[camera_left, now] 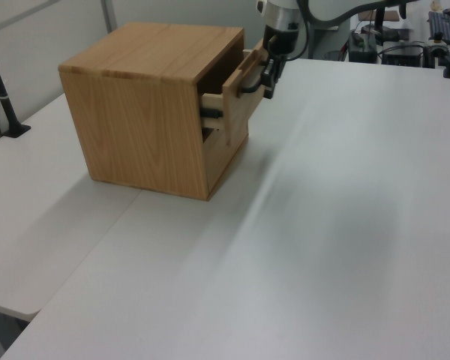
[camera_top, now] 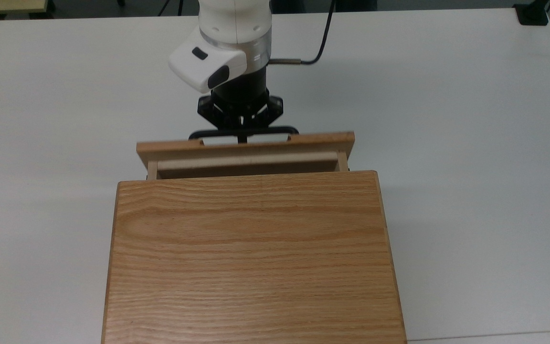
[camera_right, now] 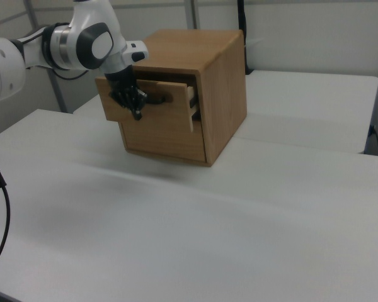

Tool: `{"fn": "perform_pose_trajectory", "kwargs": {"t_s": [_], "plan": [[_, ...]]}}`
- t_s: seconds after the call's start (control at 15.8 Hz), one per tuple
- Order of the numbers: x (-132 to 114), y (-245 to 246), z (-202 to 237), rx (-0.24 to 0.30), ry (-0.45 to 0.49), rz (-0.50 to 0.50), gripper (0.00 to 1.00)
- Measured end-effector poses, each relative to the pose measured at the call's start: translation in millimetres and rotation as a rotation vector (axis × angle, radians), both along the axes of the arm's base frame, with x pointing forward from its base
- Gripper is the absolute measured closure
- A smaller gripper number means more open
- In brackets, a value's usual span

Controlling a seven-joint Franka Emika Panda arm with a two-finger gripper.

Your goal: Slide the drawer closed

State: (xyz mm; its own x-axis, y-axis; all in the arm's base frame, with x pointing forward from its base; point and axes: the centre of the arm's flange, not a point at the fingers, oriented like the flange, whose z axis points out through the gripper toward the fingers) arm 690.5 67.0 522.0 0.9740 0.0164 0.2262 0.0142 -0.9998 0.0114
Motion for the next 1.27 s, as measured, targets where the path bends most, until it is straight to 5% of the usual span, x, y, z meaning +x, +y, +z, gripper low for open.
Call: {"fn": "perform_pose_trajectory", "kwargs": {"t_s": [0.44,0.89,1.02,1.27], "plan": [[37.4,7.9,-19.2,0.052,-0.185,-0.093,0.99],[39.3,8.4,-20.5,0.052,-0.205,-0.093,0.99],[30.7,6.3,-24.0,0.033,-0.176,-0.052,0.99],[-20.5,-6.1,-21.9,-0.007,0.056,-0.045,0.98]]}}
